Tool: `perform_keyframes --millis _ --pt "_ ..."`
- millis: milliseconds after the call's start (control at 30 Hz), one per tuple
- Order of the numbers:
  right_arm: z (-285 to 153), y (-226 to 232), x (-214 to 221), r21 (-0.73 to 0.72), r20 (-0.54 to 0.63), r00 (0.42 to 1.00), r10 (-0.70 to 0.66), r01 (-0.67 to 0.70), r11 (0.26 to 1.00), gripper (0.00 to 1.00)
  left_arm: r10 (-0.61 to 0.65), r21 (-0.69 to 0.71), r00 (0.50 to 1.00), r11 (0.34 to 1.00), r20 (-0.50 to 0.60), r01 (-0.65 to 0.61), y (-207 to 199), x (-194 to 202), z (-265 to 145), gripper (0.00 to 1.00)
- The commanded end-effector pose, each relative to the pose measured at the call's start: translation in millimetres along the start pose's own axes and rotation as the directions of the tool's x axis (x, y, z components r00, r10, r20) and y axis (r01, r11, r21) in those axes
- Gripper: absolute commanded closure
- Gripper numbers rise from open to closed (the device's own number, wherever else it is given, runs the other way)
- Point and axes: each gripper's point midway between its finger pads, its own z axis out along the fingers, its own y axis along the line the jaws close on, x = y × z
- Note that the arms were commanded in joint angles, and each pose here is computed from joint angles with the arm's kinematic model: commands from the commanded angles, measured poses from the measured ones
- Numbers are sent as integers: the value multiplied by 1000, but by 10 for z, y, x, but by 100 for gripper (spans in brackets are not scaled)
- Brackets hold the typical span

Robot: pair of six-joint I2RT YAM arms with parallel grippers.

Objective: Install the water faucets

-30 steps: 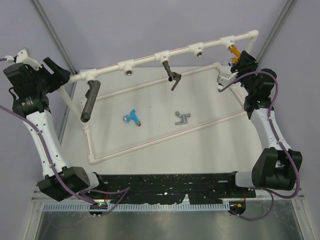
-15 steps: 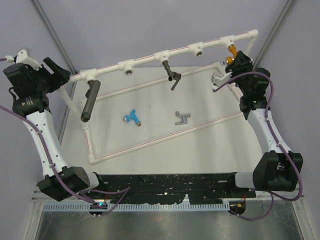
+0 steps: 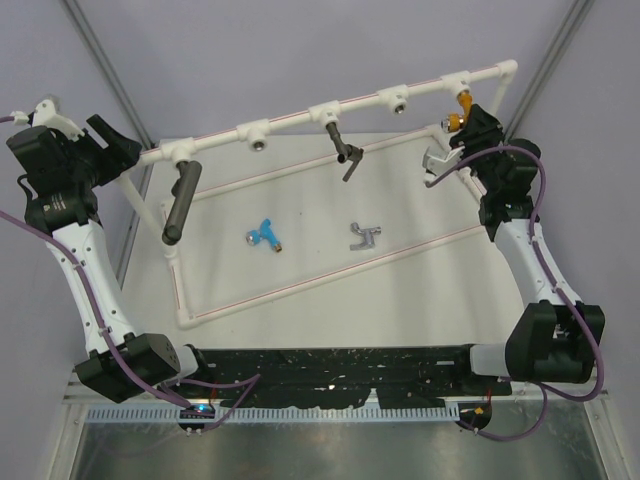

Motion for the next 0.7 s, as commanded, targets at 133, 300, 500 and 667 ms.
perform_keyframes --millis 133,300,500,667 --pt "-192 -206 -21 128 78 968 237 -245 961 95 1 114 999 993 -41 3 -323 65 -164 22" --pt "-367 -558 -183 192 177 897 404 -434 880 95 75 156 997 985 33 -79 -531 -216 -345 7" --pt "-591 -871 -290 261 258 814 520 -577 774 95 231 185 965 950 125 -251 -892 -478 -616 0" --pt "-765 -1221 -585 206 422 631 651 -766 610 95 405 251 894 860 190 -444 -1305 -500 -836 0"
